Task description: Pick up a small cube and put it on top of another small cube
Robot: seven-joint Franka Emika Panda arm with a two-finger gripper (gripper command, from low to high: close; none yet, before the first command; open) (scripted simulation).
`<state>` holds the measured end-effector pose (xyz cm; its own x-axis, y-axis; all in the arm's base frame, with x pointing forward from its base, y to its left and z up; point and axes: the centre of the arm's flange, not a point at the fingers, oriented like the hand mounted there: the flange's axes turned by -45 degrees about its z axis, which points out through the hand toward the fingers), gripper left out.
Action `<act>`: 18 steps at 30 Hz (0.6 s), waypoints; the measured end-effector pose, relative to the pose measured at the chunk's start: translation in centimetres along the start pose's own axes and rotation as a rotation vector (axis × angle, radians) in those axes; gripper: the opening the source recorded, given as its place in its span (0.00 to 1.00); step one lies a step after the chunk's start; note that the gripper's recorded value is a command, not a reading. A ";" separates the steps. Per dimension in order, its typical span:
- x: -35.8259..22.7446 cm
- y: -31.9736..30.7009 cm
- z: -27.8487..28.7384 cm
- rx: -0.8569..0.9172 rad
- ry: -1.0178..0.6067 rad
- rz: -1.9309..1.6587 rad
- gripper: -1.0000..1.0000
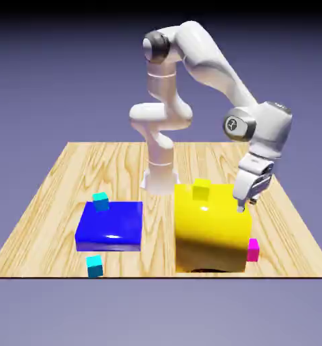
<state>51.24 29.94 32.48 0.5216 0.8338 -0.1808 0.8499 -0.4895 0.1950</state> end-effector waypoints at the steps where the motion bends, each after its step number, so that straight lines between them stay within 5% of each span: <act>1: 1.0 -0.6 0.3 0.005 -0.022 -0.033 0.50; 13: 6.3 -11.3 12.3 -0.006 -0.356 -0.522 0.50; 15: 5.3 -11.2 17.7 -0.007 -0.356 -0.521 0.50; 16: 5.0 -11.2 18.9 -0.006 -0.356 -0.522 0.00; 18: 5.0 -11.3 18.9 -0.005 -0.356 -0.522 0.00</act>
<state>45.68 34.77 11.16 0.0321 0.8260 -0.5627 0.9992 -0.0396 -0.0011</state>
